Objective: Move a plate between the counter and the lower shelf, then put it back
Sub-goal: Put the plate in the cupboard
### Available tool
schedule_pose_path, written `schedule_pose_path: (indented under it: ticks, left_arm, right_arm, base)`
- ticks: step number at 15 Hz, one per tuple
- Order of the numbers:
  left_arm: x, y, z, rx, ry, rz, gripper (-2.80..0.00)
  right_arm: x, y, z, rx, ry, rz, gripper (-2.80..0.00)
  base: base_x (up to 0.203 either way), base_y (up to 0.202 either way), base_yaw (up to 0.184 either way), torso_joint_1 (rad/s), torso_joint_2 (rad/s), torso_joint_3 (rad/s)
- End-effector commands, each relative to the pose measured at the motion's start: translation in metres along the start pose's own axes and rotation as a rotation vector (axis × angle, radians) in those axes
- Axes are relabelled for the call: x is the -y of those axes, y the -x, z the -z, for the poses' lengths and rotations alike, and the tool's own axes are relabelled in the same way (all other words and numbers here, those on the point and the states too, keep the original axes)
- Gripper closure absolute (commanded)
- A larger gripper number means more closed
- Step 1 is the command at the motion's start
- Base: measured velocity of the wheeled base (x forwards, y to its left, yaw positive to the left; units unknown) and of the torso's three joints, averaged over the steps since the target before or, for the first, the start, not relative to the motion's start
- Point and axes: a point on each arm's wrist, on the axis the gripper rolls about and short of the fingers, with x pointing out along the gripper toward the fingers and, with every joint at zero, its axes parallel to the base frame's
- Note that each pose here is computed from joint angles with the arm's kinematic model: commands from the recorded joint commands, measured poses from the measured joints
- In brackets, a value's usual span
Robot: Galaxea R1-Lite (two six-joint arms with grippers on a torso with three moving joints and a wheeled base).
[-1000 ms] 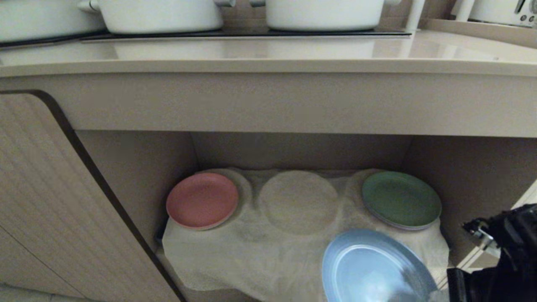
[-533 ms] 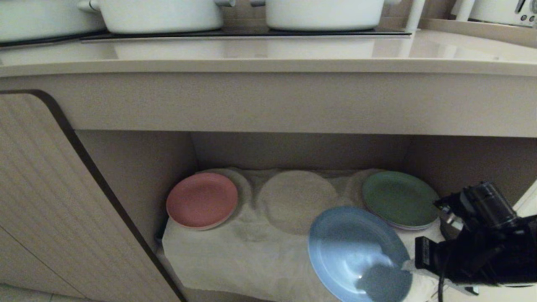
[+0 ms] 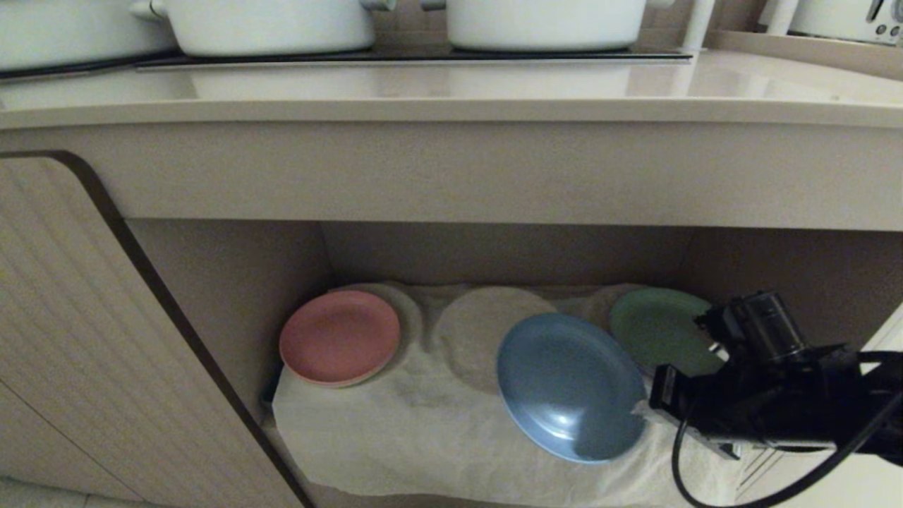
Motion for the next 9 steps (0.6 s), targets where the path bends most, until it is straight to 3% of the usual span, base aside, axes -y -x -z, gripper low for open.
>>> schedule_pose_path:
  ticks: [1,4,9]
  left_arm:
    - [0.0,0.0,0.0,0.0,0.0,-0.001,0.0]
    - [0.0,0.0,0.0,0.0,0.0,-0.001,0.0]
    - [0.0,0.0,0.0,0.0,0.0,-0.001,0.0]
  right_arm:
    - [-0.004,-0.011,0.004,-0.016,0.003,-0.007,0.0]
    - [-0.019,-0.02,0.0,-0.009,-0.02,-0.038,0.0]
    - [-0.028,-0.04,-0.01,-0.004,-0.025,-0.017,0.0]
  base:
    - [0.0,0.0,0.0,0.0,0.0,0.0]
    - [0.0,0.0,0.0,0.0,0.0,0.0]
    - [0.0,0.0,0.0,0.0,0.0,0.0]
